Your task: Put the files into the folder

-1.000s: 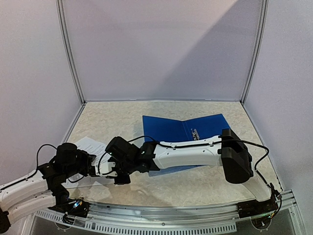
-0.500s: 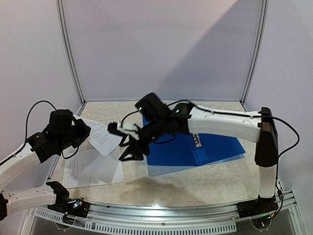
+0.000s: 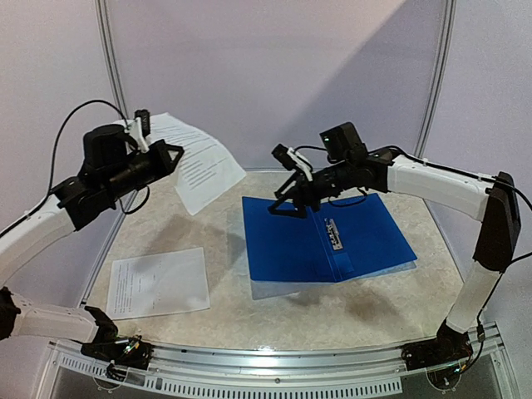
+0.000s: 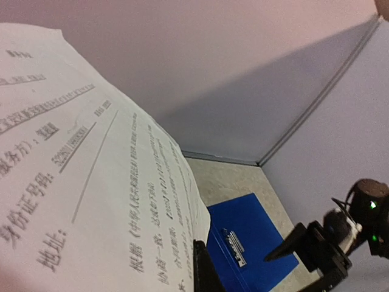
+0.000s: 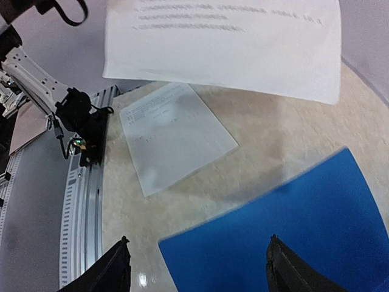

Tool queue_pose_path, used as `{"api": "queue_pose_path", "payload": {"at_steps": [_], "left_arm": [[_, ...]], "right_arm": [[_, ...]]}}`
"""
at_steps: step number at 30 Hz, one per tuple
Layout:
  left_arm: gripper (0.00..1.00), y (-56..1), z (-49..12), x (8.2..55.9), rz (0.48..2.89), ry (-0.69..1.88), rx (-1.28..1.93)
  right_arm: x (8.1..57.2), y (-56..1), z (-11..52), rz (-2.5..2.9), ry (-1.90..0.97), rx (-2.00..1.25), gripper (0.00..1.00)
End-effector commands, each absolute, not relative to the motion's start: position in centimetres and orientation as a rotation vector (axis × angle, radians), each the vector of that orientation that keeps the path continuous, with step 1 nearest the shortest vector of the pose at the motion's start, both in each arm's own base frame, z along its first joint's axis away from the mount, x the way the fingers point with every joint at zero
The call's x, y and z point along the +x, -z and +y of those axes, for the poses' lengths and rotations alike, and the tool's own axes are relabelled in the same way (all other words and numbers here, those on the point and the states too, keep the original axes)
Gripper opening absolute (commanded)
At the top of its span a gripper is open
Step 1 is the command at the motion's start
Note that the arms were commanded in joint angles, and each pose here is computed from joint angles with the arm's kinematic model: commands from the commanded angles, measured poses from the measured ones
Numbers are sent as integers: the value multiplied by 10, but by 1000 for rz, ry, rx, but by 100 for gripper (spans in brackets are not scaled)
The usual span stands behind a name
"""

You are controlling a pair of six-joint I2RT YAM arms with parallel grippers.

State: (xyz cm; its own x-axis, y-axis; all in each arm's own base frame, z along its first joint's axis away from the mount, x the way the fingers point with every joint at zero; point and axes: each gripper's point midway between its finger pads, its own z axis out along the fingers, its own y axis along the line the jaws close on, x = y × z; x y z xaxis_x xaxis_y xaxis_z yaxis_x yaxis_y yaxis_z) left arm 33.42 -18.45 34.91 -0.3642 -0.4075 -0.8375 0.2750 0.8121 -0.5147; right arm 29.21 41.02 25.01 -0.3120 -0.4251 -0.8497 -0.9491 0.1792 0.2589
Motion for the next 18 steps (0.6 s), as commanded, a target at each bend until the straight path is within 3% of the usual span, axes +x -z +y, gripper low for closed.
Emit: {"api": "queue_pose_path", "payload": {"at_steps": [1, 7, 11, 18], "left_arm": [[0, -374, -276, 323, 1725, 901, 258], [0, -346, -364, 307, 1734, 1104, 547], [0, -321, -395, 294, 1760, 1209, 653], [0, -287, -414, 274, 1796, 1334, 710]], "right_arm": [[324, -264, 331, 1915, -1237, -1045, 77], [324, -267, 248, 1946, -1435, -779, 82], [297, -259, 244, 1921, -1523, -832, 83], [302, -244, 245, 1905, -1558, -754, 85]]}}
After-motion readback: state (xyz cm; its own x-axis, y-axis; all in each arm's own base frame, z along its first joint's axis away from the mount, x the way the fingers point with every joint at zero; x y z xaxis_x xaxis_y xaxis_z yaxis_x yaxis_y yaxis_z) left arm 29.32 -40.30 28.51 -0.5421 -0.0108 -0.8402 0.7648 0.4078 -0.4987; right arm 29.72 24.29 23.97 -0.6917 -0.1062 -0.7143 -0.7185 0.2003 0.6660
